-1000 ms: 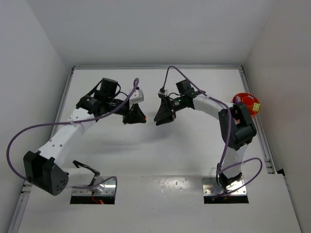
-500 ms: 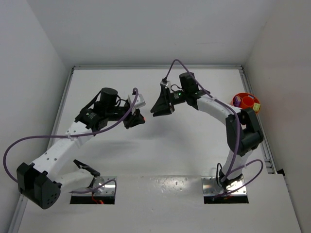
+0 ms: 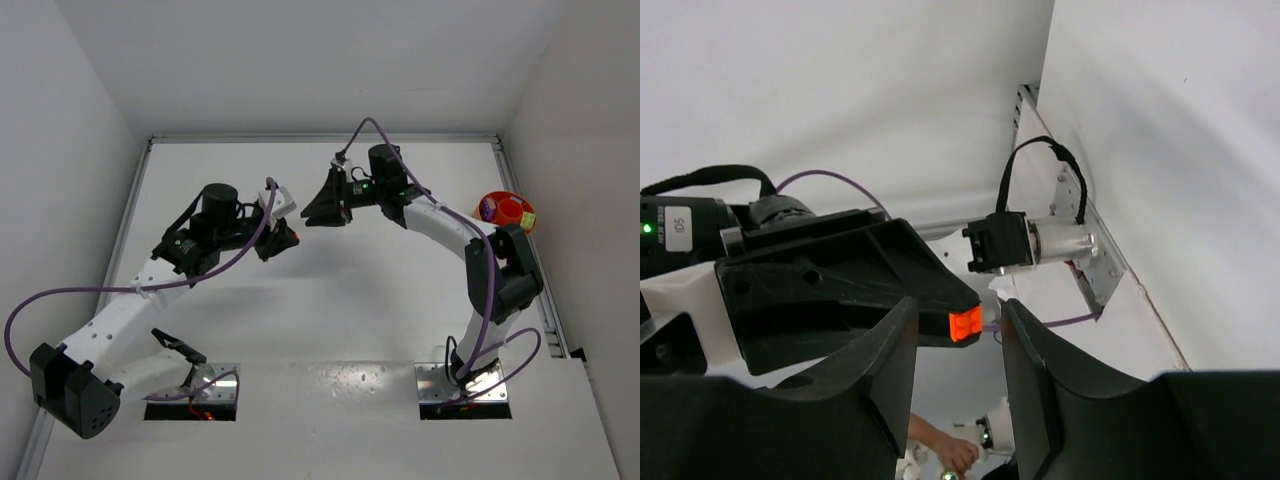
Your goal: Sort the legos into containers by color
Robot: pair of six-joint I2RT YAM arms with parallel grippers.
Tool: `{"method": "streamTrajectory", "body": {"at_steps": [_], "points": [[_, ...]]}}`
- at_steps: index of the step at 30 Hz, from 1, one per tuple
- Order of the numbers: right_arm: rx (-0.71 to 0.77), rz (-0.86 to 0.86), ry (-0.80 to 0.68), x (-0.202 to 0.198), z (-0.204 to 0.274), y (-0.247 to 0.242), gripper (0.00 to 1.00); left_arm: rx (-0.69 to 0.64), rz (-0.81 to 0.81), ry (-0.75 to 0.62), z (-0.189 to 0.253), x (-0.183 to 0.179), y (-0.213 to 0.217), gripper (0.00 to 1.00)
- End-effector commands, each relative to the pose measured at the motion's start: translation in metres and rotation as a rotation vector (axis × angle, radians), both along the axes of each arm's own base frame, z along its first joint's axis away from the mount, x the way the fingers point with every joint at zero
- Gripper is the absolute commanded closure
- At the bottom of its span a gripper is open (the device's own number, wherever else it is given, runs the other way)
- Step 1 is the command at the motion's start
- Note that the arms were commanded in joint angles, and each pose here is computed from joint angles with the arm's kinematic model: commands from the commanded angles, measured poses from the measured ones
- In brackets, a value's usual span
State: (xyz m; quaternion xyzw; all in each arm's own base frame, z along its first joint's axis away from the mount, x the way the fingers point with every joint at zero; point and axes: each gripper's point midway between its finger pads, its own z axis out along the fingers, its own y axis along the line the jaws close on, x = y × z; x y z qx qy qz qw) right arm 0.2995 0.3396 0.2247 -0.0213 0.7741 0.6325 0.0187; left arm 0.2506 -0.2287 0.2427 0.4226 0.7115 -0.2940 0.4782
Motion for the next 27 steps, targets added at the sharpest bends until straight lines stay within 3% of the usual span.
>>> {"method": "streamTrajectory", "body": {"at_steps": [1, 27], "points": [[0.027, -0.024, -0.013, 0.001, 0.014, 0.007, 0.61, -0.041, 0.002, -0.038, 0.013, 0.001, -0.005, 1.0], [0.041, 0.062, -0.025, -0.026, 0.015, 0.021, 0.66, -0.031, 0.056, -0.033, 0.01, 0.014, -0.003, 1.0]]}}
